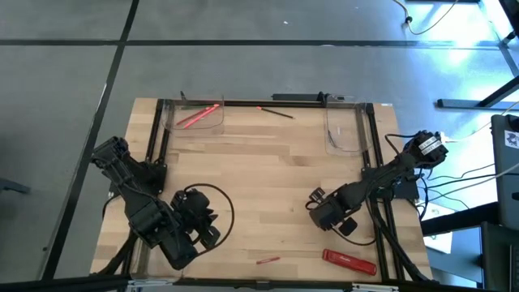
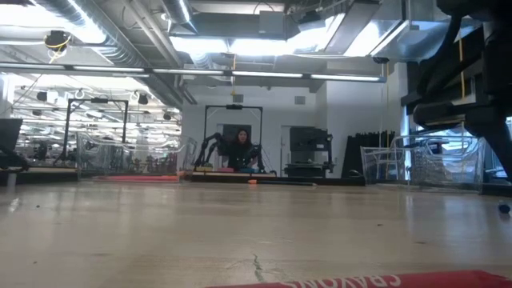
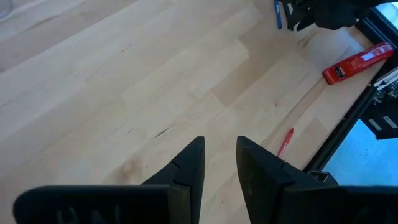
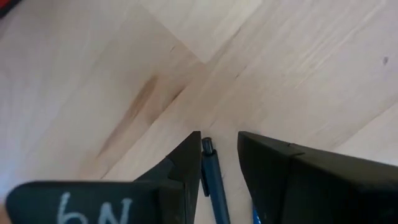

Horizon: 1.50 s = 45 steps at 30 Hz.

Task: Sort crayons/erasers/pens/pencils in bins
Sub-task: Put the black pen into the bottom left transparent bin

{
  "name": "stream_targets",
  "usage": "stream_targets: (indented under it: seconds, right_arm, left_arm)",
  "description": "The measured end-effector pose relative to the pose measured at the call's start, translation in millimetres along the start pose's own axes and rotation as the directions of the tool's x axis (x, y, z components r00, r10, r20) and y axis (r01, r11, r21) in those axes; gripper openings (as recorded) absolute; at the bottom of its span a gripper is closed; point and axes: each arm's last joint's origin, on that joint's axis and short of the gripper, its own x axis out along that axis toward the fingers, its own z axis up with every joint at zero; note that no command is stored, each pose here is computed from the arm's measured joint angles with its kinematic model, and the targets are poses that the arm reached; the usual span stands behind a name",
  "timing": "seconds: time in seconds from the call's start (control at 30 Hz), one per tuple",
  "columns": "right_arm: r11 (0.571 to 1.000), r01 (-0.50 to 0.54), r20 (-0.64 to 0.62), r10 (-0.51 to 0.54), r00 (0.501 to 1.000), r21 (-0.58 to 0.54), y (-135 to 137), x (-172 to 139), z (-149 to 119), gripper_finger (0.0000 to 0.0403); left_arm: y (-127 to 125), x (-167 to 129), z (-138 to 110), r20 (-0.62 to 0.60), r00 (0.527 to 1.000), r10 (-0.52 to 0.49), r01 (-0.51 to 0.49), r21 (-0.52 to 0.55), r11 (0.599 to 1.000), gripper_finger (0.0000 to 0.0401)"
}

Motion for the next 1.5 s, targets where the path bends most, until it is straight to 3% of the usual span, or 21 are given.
stream_targets:
  seconds: [0.83,1.27,1.5]
  right_arm:
    - [1.000,-0.009,-0.095,0.008,0.995,-0.005,-1,19,1,0.0107]
    - [1.000,0.004,-0.100,-0.002,0.995,0.020,-2,20,1,0.0018]
    - [0.998,0.008,-0.092,-0.002,0.996,0.056,-2,20,1,0.0016]
  left_arm:
    - [0,-2,-3,-0.004,1.000,-0.007,0.007,0.009,1.000,0.0084]
    - [0,-3,-3,-0.004,1.000,-0.009,0.009,0.008,1.000,0.0084]
    - [0,-3,-3,-0.004,1.000,-0.009,0.009,0.008,1.000,0.0084]
